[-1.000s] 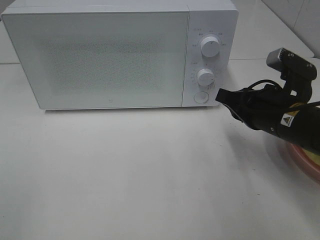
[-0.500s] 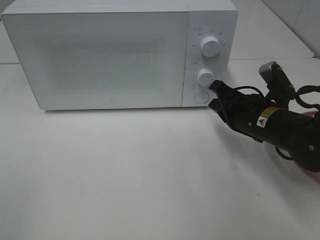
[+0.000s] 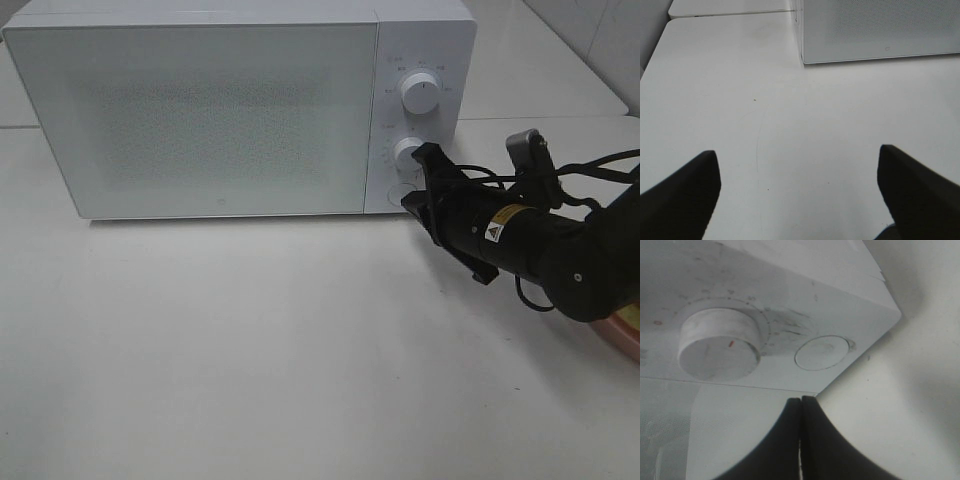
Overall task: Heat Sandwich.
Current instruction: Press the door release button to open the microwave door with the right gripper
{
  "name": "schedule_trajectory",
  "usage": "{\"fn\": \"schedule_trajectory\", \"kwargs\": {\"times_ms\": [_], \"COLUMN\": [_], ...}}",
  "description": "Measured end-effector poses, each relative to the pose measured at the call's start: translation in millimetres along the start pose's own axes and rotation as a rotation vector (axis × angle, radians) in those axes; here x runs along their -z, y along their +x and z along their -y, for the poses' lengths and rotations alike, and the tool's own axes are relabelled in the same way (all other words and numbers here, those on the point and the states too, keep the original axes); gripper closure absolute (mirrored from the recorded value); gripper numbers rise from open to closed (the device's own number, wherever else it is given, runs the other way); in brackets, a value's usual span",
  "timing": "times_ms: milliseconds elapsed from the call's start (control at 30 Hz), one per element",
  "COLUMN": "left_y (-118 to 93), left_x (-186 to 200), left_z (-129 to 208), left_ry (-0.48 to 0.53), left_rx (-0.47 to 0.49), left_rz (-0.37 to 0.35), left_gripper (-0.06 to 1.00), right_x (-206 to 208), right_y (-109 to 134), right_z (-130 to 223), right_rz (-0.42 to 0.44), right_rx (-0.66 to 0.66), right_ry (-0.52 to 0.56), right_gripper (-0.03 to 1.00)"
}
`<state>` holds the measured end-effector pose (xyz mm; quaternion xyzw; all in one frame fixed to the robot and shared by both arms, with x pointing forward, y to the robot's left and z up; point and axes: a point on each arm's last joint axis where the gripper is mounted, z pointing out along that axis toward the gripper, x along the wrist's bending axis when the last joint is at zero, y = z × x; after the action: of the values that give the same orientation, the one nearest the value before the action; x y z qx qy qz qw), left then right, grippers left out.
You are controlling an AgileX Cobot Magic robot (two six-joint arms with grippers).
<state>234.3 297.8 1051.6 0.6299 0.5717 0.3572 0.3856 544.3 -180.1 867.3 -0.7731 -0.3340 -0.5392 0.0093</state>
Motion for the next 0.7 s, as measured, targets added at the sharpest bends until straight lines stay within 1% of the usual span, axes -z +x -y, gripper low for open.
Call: {"fn": "schedule_trajectory", "kwargs": {"times_ms": [67, 367, 600, 700], "left_y": [0.0, 0.0, 0.0, 0.0], "left_x": [0.0, 0.0, 0.0, 0.0], "left_z": [0.0, 0.0, 0.0, 0.0], "left_ry": [0.0, 0.0, 0.0, 0.0], "left_rx": [0.0, 0.0, 0.0, 0.0], "left_rz": [0.0, 0.0, 0.0, 0.0], "left_gripper": [0.16, 0.16, 0.16, 0.16], "right_x": [-1.3, -2.4, -5.5, -8.5], "right_y": [-3.6, -6.4, -3.1, -1.5], "right_z": [1.2, 0.5, -1.9, -3.8], "right_rz": [0.013, 0.025, 0.015, 0.026], "right_rx": [-0.026, -0.047, -0.055, -0.062], "right_ry": [0.002, -0.014, -0.025, -0.031], "right_gripper": [0.96, 0.96, 0.96, 0.96]}}
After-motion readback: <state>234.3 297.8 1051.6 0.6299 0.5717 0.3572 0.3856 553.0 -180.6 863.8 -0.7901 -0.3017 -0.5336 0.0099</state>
